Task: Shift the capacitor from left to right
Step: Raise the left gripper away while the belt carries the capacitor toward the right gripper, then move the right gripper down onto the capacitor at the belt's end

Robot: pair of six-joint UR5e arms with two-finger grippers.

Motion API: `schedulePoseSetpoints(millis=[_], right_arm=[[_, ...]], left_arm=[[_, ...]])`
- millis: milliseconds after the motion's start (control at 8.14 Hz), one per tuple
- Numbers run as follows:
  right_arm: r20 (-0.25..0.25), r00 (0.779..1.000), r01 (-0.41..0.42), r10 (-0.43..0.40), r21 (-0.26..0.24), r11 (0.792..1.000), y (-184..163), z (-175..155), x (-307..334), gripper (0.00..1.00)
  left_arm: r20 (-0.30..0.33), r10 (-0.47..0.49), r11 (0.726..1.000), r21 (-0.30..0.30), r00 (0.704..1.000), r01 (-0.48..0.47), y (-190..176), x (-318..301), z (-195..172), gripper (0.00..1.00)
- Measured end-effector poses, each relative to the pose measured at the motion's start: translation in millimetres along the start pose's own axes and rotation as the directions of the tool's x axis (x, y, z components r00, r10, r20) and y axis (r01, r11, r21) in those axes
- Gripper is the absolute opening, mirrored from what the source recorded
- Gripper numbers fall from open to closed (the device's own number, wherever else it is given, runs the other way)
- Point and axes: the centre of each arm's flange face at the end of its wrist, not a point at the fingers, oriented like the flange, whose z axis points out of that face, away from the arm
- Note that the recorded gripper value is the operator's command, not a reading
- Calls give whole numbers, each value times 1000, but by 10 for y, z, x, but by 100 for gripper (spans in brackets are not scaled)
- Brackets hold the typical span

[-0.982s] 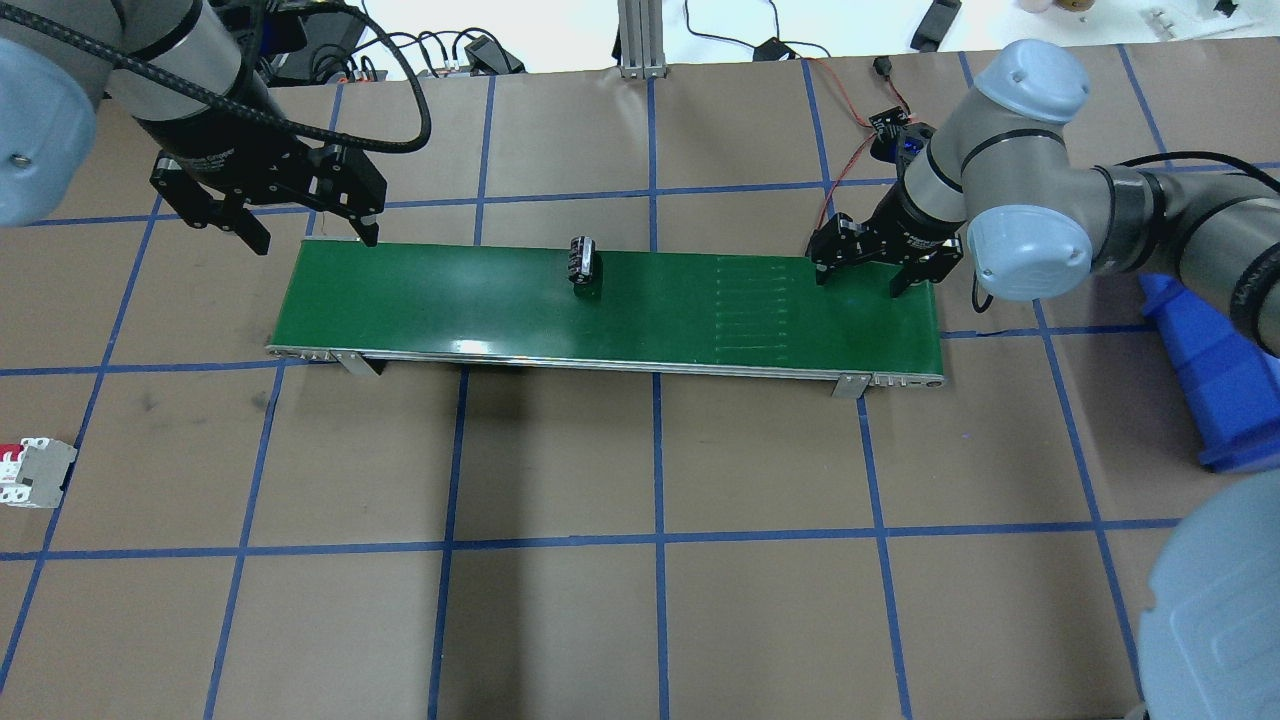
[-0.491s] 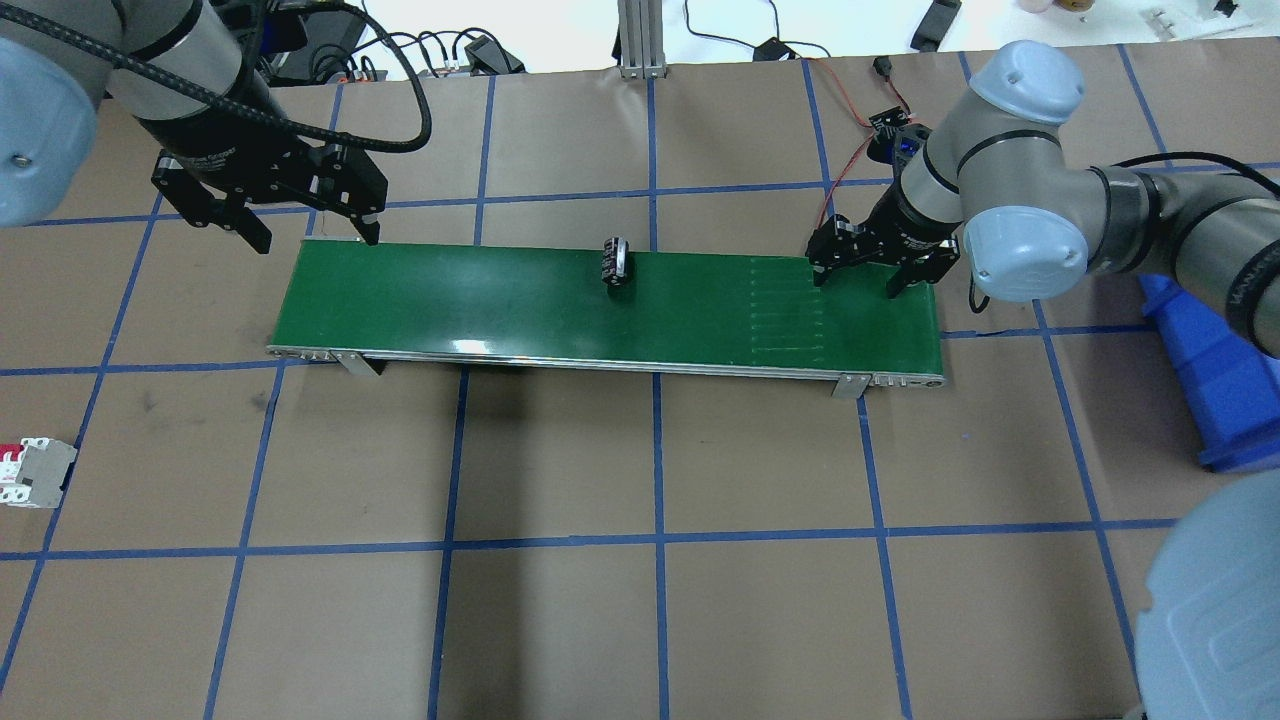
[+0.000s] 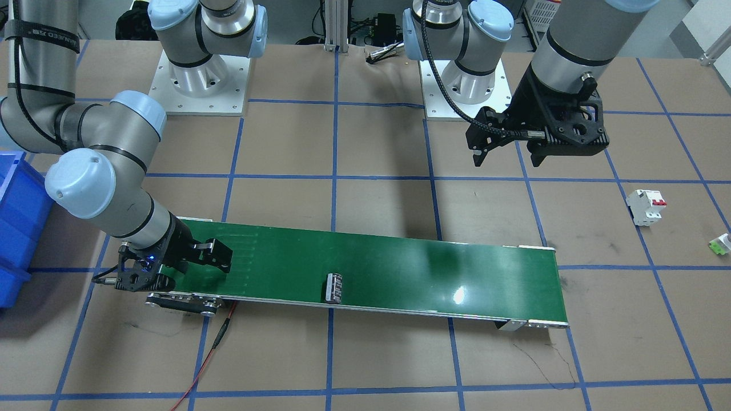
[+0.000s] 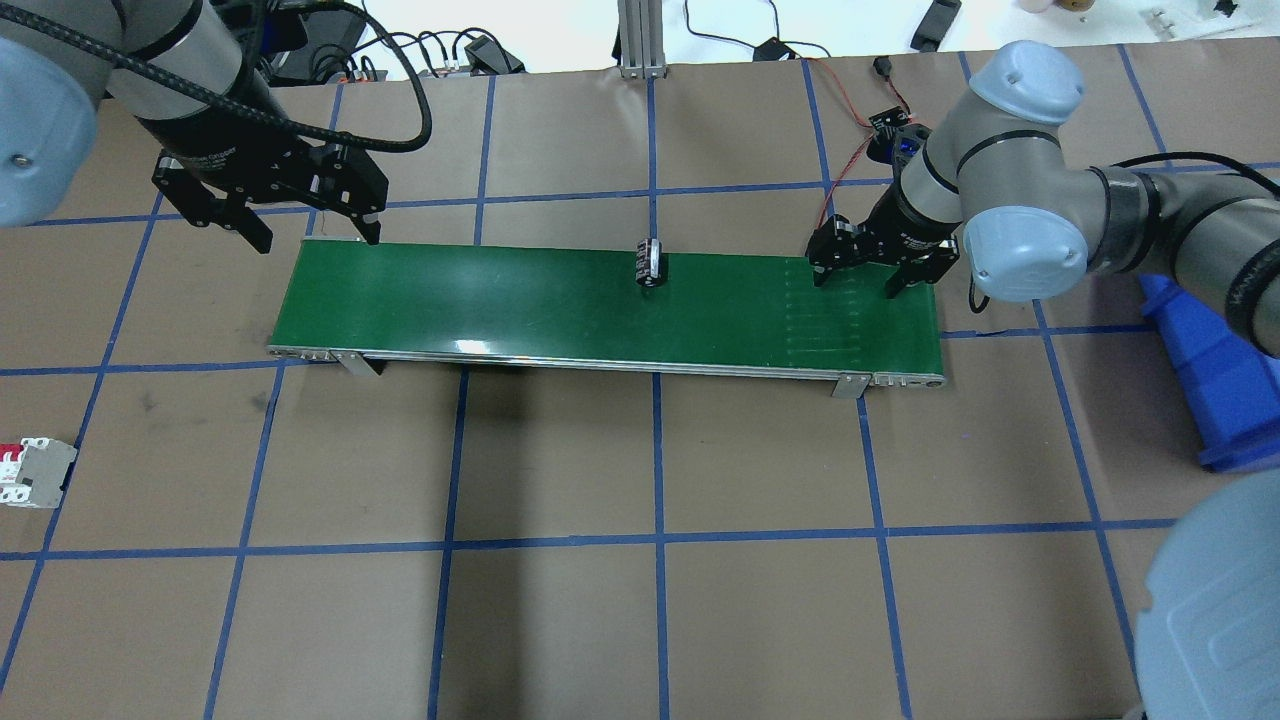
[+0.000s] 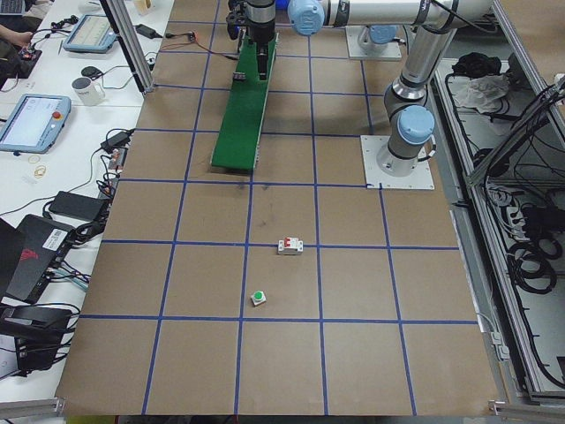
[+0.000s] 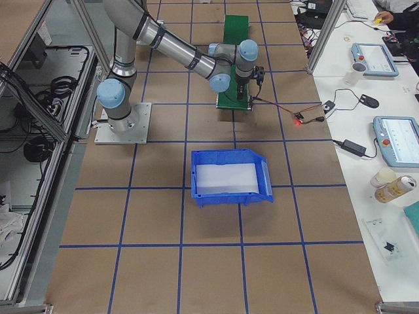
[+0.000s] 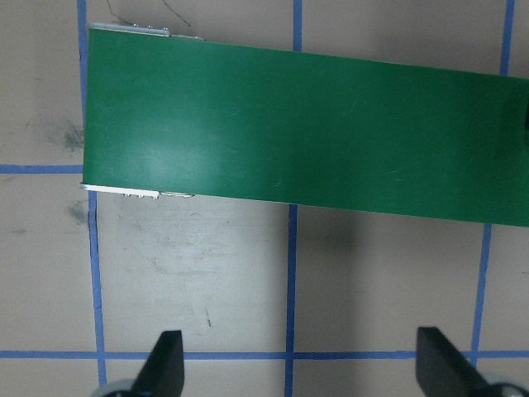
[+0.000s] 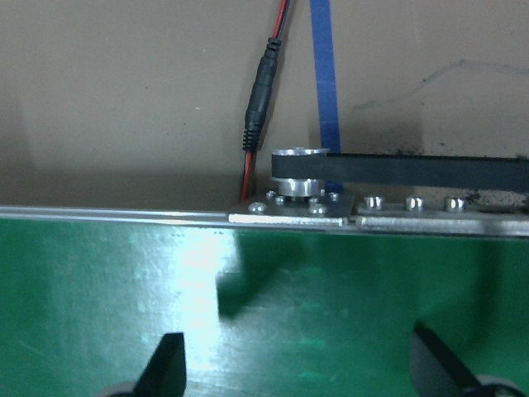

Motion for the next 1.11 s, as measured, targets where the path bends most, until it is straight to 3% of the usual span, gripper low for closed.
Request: schedulePoseSetpoints(millis=[1105], right_arm=[[11,998,-55,54,53,997,69,-1,-498,95]], left_arm=[[-1,1,1000,-3,1000,-1,-15,0,20,100]])
